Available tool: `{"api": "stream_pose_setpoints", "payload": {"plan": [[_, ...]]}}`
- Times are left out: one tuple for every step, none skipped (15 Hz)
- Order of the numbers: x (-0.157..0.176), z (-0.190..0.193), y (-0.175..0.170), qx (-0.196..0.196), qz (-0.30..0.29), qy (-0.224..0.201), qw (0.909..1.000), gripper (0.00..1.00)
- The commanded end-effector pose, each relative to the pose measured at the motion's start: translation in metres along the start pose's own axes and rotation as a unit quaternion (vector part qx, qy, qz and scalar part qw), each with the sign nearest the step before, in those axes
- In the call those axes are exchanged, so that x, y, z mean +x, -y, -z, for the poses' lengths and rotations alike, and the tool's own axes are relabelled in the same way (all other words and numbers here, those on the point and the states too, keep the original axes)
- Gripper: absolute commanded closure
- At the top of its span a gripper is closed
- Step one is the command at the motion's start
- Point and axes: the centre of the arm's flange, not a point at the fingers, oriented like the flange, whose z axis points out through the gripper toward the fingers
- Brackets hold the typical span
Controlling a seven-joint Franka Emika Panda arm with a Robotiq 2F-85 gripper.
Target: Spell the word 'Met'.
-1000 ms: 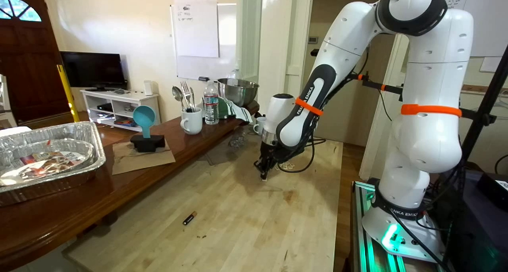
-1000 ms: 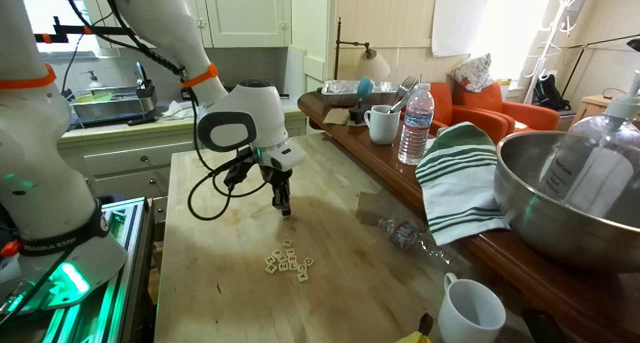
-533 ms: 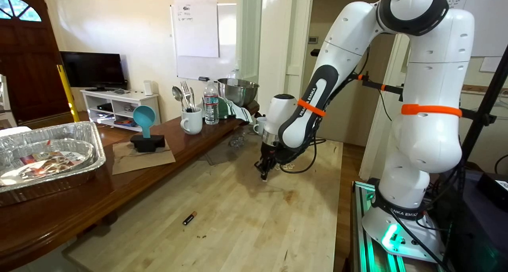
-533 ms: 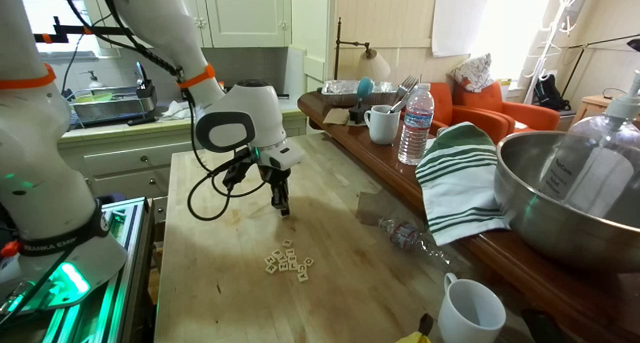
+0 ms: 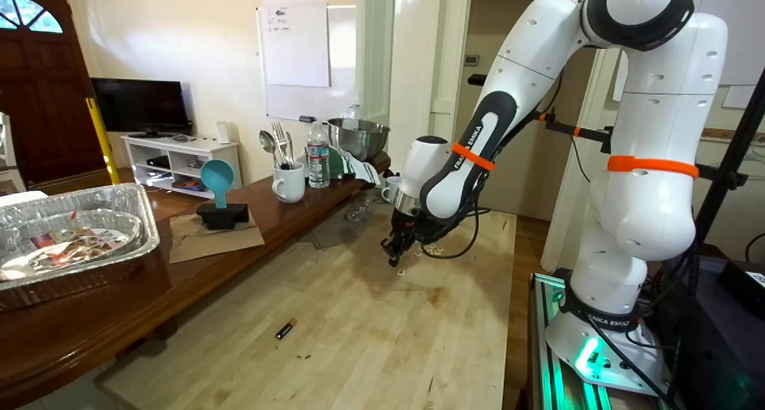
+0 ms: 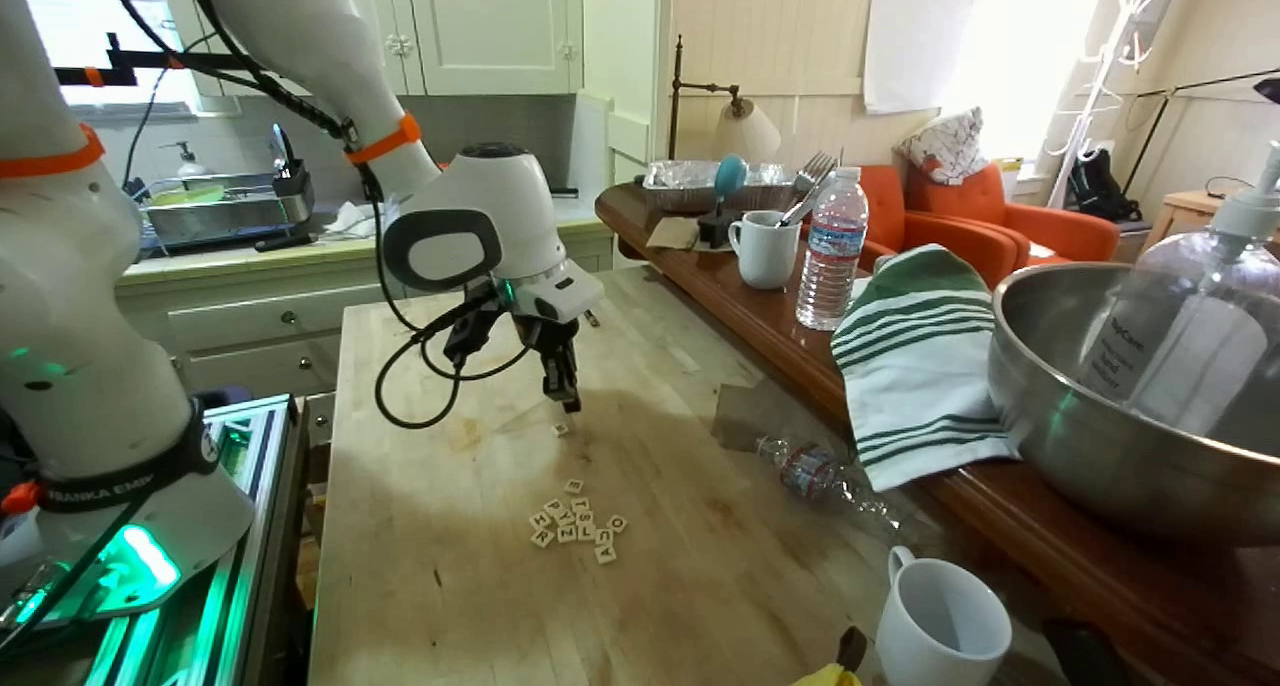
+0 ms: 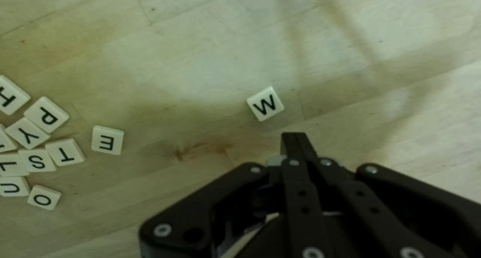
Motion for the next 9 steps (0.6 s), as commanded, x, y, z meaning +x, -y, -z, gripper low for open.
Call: {"api": "stream_pose_setpoints", "payload": {"plan": [[-0.01,0.019,-0.009,0.004,-0.008,-0.013,0.9999,1.0],[-0.006,0.021,-0.013,0.001,-0.009,-0.014,0.9999,1.0],[-0.002,0.024,-0.017,-0.003,-0.015,-0.012,0.9998,1.0],[0.002,0.025,-0.024,-0.007,-0.021,-0.014,0.9997,1.0],[0.005,0.027,-0.032,-0.012,-0.029,-0.013,0.9994,1.0],[0.007,0.028,-0.04,-0.016,-0.037,-0.014,0.9991,1.0],[0.01,0.028,-0.049,-0.023,-0.044,-0.012,0.9987,1.0],[0.012,0.028,-0.058,-0.029,-0.049,-0.01,0.9983,1.0],[0.013,0.025,-0.066,-0.033,-0.054,-0.008,0.998,1.0]]}}
